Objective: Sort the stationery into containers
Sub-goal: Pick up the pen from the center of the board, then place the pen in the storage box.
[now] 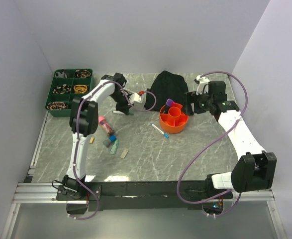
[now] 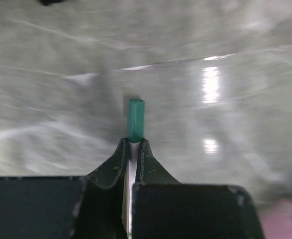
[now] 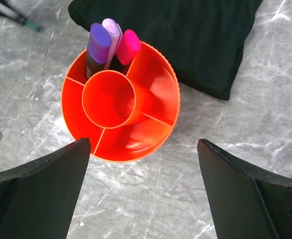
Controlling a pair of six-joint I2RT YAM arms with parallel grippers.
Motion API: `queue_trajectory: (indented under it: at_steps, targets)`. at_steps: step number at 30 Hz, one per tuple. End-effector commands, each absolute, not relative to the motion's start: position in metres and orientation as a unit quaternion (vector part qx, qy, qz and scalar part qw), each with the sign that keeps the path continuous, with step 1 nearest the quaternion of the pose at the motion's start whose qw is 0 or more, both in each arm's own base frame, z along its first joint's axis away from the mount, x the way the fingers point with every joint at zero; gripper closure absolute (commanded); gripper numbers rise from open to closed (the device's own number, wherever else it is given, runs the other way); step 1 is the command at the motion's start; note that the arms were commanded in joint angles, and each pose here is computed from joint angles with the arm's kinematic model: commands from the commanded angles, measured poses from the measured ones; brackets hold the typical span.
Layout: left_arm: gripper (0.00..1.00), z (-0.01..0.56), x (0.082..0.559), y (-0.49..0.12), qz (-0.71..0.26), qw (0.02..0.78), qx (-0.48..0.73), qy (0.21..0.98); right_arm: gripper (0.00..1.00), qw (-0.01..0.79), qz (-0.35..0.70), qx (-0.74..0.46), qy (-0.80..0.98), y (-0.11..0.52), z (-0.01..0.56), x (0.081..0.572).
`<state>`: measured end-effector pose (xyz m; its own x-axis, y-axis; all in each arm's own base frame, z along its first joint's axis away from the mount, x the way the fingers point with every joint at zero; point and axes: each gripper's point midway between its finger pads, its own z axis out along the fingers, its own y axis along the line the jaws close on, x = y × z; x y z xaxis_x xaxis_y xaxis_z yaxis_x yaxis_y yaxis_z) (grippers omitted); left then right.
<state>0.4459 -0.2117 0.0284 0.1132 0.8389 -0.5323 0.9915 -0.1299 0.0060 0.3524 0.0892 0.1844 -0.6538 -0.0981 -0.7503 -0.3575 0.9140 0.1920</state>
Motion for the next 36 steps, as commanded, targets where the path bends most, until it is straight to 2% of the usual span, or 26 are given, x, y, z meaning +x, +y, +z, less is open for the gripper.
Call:
queue_trajectory:
  at_steps: [1,3,4,6,7,8,9,10,11,14,15,17,19,21,26,36]
  targets:
    - [0.99,0.148,0.430,-0.238,-0.223,0.308,0.671,0.637,0.03,0.450,0.137,-0.140,0.871,0.082,0.231,0.357]
    - [0.99,0.178,0.412,-0.252,-0.254,0.345,0.656,0.622,0.03,0.455,0.122,-0.138,0.871,0.077,0.237,0.356]
    - [0.99,0.220,0.409,-0.263,-0.256,0.398,0.644,0.601,0.03,0.453,0.116,-0.142,0.872,0.074,0.239,0.351]
    - [0.99,0.247,0.396,-0.278,-0.293,0.441,0.620,0.579,0.03,0.460,0.091,-0.129,0.874,0.064,0.243,0.348]
    - [0.99,0.260,0.368,-0.285,-0.360,0.438,0.567,0.597,0.03,0.458,0.086,-0.118,0.877,0.062,0.243,0.345]
    - [0.99,0.303,0.383,-0.300,-0.359,0.531,0.558,0.527,0.03,0.458,0.081,-0.112,0.878,0.059,0.244,0.343]
    - [0.98,0.319,0.376,-0.303,-0.380,0.558,0.536,0.507,0.03,0.457,0.074,-0.106,0.880,0.056,0.242,0.341]
    - [0.95,0.306,0.349,-0.305,-0.447,0.531,0.478,0.539,0.03,0.467,0.070,-0.111,0.875,0.055,0.247,0.338]
    - [0.93,0.349,0.346,-0.311,-0.440,0.613,0.480,0.449,0.03,0.464,0.065,-0.113,0.876,0.053,0.240,0.335]
    - [0.89,0.330,0.341,-0.338,-0.478,0.579,0.457,0.476,0.02,0.476,0.035,-0.098,0.873,0.039,0.238,0.332]
    - [0.89,0.343,0.343,-0.342,-0.485,0.603,0.442,0.454,0.02,0.482,0.033,-0.094,0.871,0.037,0.242,0.329]
    - [0.92,0.330,0.352,-0.359,-0.525,0.575,0.387,0.494,0.02,0.485,0.039,-0.084,0.870,0.035,0.243,0.324]
    - [0.94,0.323,0.354,-0.377,-0.540,0.567,0.379,0.494,0.02,0.489,0.041,-0.077,0.868,0.032,0.245,0.318]
    - [0.99,0.314,0.355,-0.390,-0.545,0.558,0.383,0.496,0.02,0.489,0.044,-0.068,0.868,0.029,0.244,0.313]
    - [0.99,0.275,0.360,-0.422,-0.568,0.515,0.376,0.521,0.02,0.483,0.043,-0.059,0.873,0.022,0.233,0.300]
    - [0.99,0.237,0.363,-0.440,-0.578,0.497,0.370,0.532,0.02,0.448,0.056,-0.033,0.892,0.015,0.201,0.286]
